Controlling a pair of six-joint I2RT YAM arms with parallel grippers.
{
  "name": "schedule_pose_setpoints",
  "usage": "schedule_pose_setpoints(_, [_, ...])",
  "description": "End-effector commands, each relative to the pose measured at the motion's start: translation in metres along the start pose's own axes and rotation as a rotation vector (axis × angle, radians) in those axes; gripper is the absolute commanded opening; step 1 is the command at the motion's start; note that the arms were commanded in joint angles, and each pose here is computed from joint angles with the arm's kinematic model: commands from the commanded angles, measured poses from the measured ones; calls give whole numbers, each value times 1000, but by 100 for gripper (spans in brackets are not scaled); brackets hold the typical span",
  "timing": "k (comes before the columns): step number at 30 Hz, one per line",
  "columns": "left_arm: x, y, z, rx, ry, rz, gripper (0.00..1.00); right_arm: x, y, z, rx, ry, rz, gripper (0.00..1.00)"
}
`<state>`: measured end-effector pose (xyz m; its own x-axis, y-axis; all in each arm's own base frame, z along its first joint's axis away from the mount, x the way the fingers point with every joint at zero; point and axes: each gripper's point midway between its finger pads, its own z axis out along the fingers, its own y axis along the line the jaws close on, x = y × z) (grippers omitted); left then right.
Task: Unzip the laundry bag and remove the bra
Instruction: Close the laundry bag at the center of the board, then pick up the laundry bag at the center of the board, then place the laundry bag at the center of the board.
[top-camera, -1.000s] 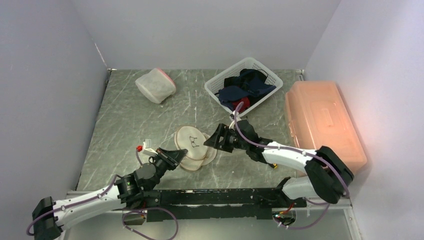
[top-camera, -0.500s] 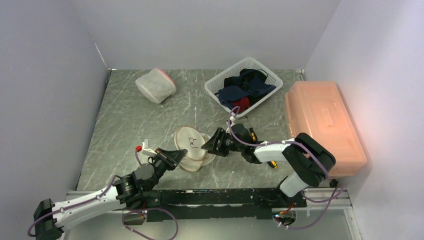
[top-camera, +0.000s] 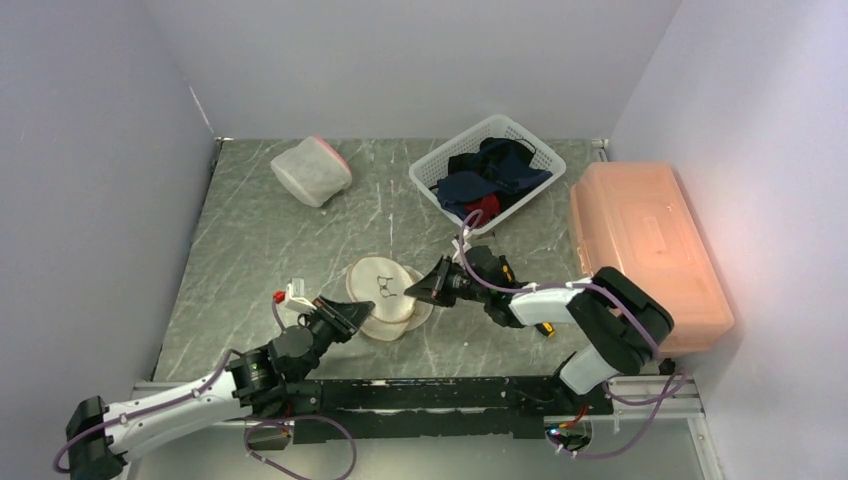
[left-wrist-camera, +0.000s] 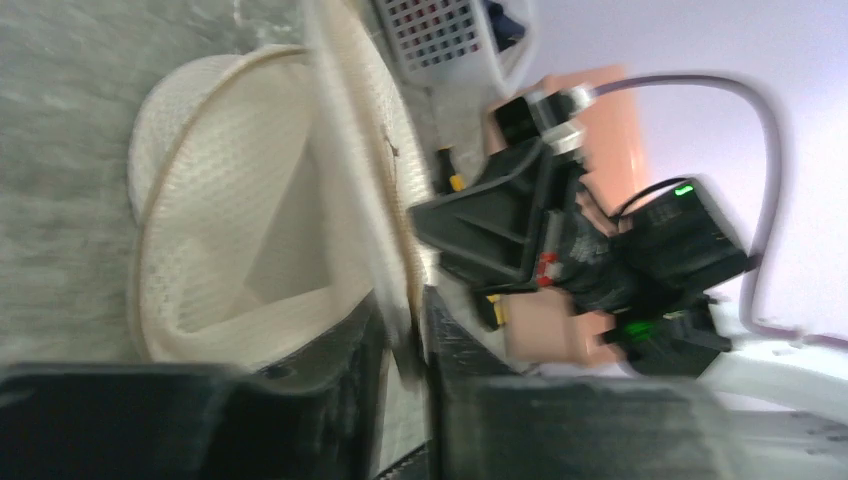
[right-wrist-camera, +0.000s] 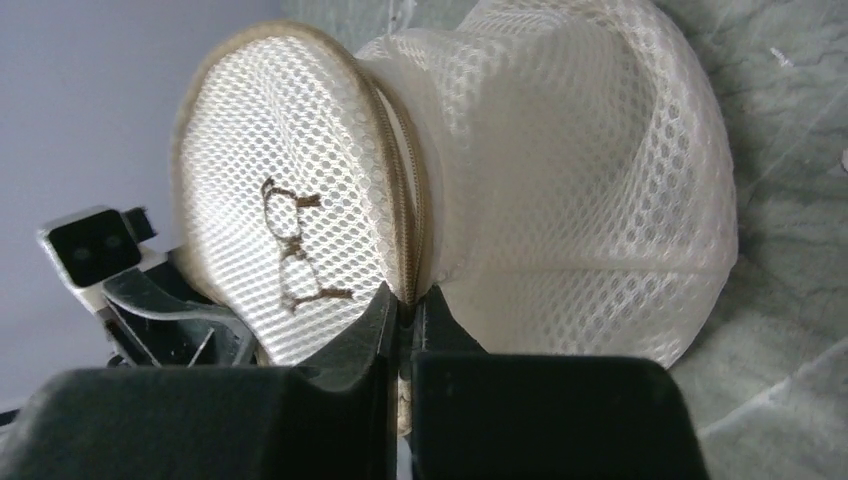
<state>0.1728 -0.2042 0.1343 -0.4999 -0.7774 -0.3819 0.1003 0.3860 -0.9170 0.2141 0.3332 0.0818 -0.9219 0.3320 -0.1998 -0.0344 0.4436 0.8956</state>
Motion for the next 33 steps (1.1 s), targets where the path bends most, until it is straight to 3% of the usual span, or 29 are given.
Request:
schedule_pose_setpoints(1, [-13, -12, -9, -83, 21, 98, 46, -16, 27, -18, -8, -62, -127, 0])
schedule_pose_setpoints(3, [-28, -13, -20, -164, 18, 181, 76, -27, 30, -31, 58, -105, -196, 0])
schedule_pose_setpoints(5, [-47, -13, -33, -245, -1, 256, 91, -39, 37, -46, 94, -143, -257, 0])
schedule_pose_setpoints(15, [-121, -39, -73, -423, -107, 502, 91, -68, 89, -79, 138, -144, -435, 0])
schedule_pose_setpoints(26, [-172, -100, -79, -364, -253, 655, 91, -67, 238, -72, -314, -32, -518, 0])
schedule_pose_setpoints(29, [-173, -102, -77, -361, -262, 659, 91, -65, 225, -65, -318, -14, -487, 0])
schedule_pose_setpoints(33, [-151, -88, -64, -360, -206, 658, 91, -58, 140, -43, -205, 51, -354, 0])
